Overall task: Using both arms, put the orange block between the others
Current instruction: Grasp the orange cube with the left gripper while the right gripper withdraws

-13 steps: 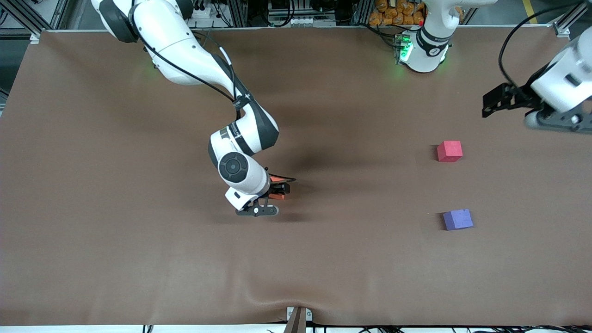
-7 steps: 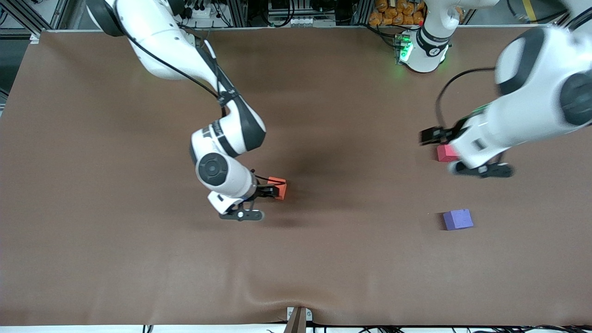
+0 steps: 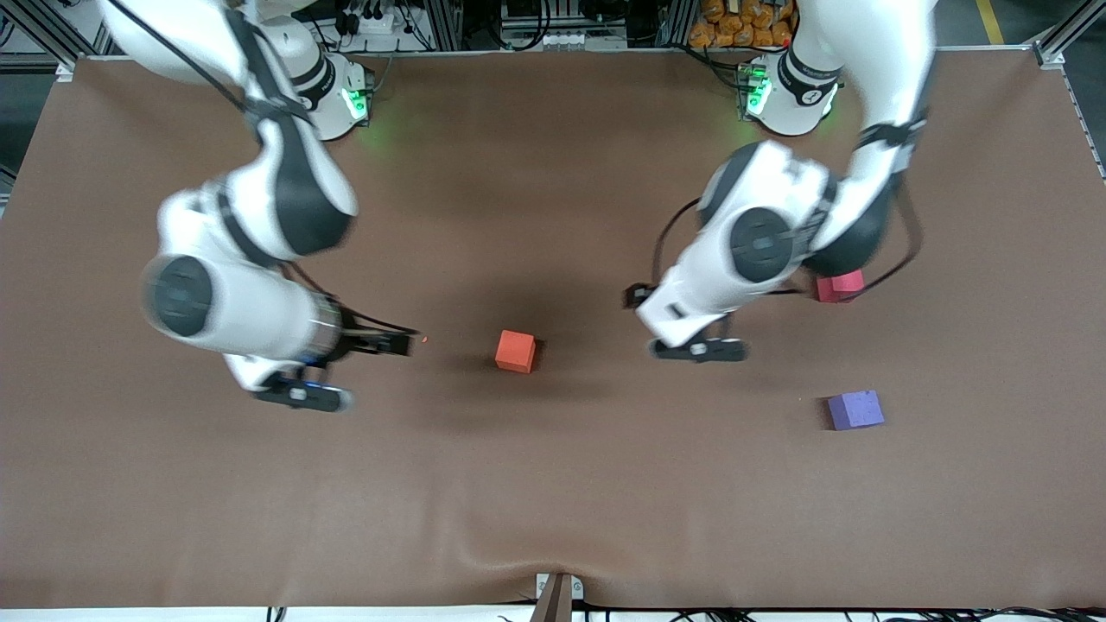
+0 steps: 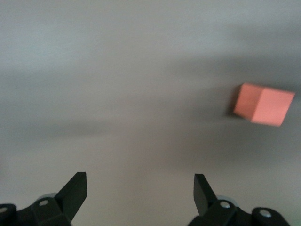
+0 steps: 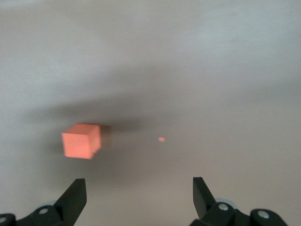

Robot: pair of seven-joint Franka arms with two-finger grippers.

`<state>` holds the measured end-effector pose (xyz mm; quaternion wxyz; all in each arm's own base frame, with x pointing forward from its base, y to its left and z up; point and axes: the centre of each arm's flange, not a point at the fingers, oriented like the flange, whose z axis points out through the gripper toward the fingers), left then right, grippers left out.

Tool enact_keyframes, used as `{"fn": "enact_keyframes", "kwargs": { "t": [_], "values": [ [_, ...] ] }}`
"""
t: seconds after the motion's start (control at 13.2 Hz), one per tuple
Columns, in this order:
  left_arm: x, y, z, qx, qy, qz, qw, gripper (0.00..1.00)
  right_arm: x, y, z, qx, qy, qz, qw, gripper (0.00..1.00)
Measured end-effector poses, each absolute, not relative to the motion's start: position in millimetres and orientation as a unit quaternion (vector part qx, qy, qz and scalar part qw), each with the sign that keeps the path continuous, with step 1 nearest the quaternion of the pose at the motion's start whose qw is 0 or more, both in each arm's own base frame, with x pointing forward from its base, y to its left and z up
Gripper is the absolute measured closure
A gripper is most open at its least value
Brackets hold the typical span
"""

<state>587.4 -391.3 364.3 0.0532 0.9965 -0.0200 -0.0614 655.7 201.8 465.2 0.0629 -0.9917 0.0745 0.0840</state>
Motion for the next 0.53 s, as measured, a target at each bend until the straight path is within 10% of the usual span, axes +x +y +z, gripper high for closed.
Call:
{"fn": "enact_keyframes", "kwargs": {
  "t": [0.53],
  "values": [
    [562, -513, 251, 0.988, -0.018, 0.083, 0.126, 0.0, 633, 27, 552, -0.992, 0.089, 0.085, 0.039, 0.0]
  ]
}}
